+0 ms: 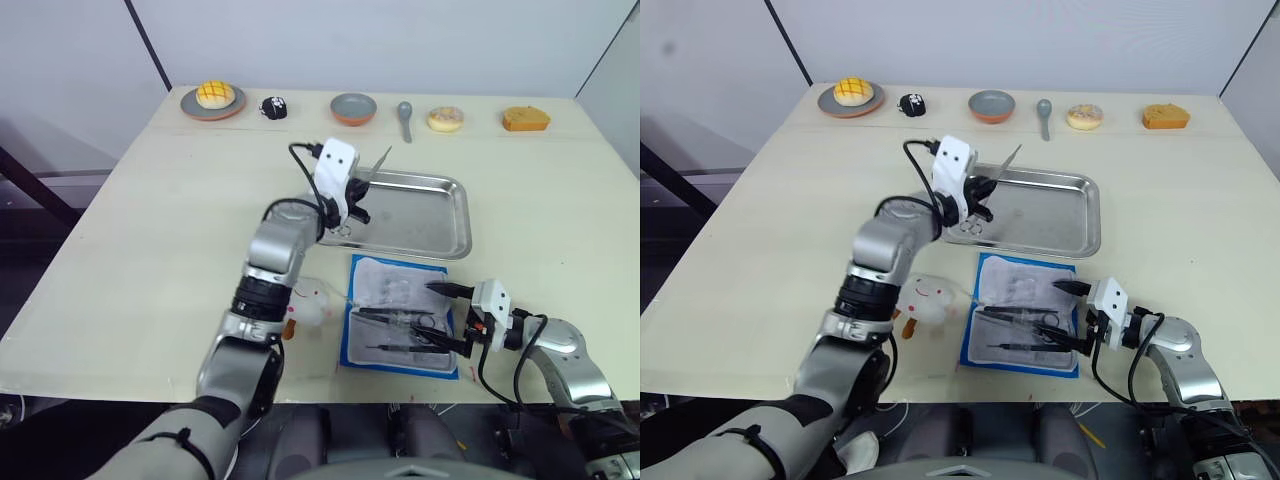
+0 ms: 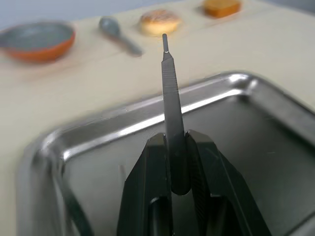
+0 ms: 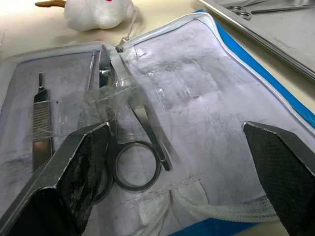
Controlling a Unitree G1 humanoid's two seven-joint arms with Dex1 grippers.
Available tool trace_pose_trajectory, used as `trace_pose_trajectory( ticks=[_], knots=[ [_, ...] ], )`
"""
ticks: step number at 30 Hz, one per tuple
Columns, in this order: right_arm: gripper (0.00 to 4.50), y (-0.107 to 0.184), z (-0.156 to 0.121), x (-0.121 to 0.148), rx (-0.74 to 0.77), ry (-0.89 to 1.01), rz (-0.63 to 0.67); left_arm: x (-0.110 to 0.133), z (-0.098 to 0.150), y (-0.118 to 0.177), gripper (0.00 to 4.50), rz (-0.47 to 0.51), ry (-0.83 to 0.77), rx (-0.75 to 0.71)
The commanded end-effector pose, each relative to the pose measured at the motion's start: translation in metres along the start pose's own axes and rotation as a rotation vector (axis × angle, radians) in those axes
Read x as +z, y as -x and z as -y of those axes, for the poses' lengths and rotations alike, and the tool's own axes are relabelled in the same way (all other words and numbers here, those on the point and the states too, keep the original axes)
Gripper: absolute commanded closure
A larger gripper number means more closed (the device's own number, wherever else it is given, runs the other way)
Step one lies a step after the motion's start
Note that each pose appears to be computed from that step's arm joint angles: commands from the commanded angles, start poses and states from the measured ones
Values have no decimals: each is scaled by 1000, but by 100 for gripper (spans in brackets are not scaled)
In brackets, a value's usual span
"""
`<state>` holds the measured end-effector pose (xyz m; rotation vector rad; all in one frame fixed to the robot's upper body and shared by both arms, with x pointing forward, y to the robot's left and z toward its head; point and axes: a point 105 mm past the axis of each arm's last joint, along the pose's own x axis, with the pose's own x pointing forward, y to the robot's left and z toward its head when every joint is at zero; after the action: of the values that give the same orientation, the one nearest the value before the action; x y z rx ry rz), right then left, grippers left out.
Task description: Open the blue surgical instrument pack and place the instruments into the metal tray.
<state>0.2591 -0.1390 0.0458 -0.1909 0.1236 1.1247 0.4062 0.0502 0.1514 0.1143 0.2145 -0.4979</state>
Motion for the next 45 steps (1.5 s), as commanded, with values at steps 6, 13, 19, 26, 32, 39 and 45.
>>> trace_pose_trajectory(
  ticks=[6, 13, 19, 26, 32, 39, 45],
  knots=[
    [0, 5, -10, -31, -5, -88, -98, -7, 3, -2, 448, -25, 68, 101],
    [0, 5, -9, -31, -8, -85, -97, -23, 9, -9, 448, -88, 110, 91],
    [0, 7, -10, -31, -13, -86, -97, -31, 10, -13, 448, -105, 139, 91],
    [0, 7, -10, -31, -16, -86, -97, -30, 14, -13, 259, -108, 142, 64],
    [0, 6, -10, -31, -17, -87, -96, -24, 13, -12, 24, -96, 128, 70],
    [0, 6, -11, -31, -17, -89, -97, 13, 17, -7, 24, 51, 90, 21],
    [0, 7, -11, -31, -19, -89, -97, 45, 25, 9, 24, 229, 68, -149]
  ],
)
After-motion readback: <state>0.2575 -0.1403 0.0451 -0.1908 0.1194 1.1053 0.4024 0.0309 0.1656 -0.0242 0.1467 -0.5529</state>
